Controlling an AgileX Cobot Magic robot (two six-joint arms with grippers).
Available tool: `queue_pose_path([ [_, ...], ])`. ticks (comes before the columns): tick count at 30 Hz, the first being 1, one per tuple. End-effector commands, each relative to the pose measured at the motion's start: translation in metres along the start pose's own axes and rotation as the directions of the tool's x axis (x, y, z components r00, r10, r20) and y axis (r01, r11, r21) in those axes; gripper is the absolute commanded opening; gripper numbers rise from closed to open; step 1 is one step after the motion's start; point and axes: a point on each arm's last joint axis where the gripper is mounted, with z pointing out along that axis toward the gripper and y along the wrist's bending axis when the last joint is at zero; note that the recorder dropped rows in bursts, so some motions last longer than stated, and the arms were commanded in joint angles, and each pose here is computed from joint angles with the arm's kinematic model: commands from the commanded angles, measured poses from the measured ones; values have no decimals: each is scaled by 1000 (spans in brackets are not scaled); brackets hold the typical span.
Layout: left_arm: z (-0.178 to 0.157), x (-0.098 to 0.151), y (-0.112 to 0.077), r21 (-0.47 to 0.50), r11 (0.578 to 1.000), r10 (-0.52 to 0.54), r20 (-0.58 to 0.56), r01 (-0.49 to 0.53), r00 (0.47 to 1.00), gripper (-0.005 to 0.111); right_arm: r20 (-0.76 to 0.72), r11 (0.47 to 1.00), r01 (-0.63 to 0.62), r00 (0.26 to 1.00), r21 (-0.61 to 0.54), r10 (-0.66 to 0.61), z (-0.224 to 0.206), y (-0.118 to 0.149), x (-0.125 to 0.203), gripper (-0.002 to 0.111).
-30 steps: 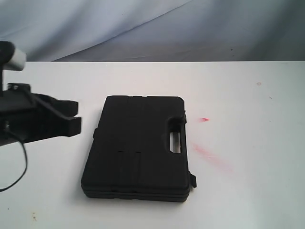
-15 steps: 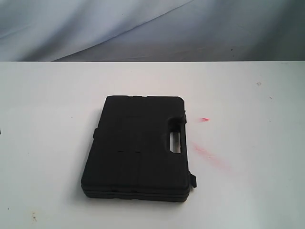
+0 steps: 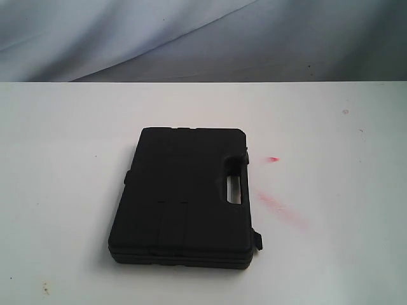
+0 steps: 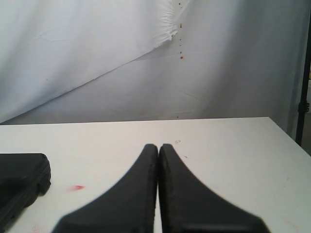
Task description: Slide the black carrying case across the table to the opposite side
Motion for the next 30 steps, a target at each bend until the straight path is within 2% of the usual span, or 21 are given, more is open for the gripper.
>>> queue_pose_path([
  [1,-6,7,3,-3,1000,8,72,-8,997,0,1,1000,-2,1000,6,2,0,0,1,0],
  [13,-21,6,2,3,994,107,196,-110,975,0,1,1000,-2,1000,6,2,0,0,1,0],
  [30,-21,9,3,1,995,99,167,-100,981,0,1,1000,-2,1000,6,2,0,0,1,0],
])
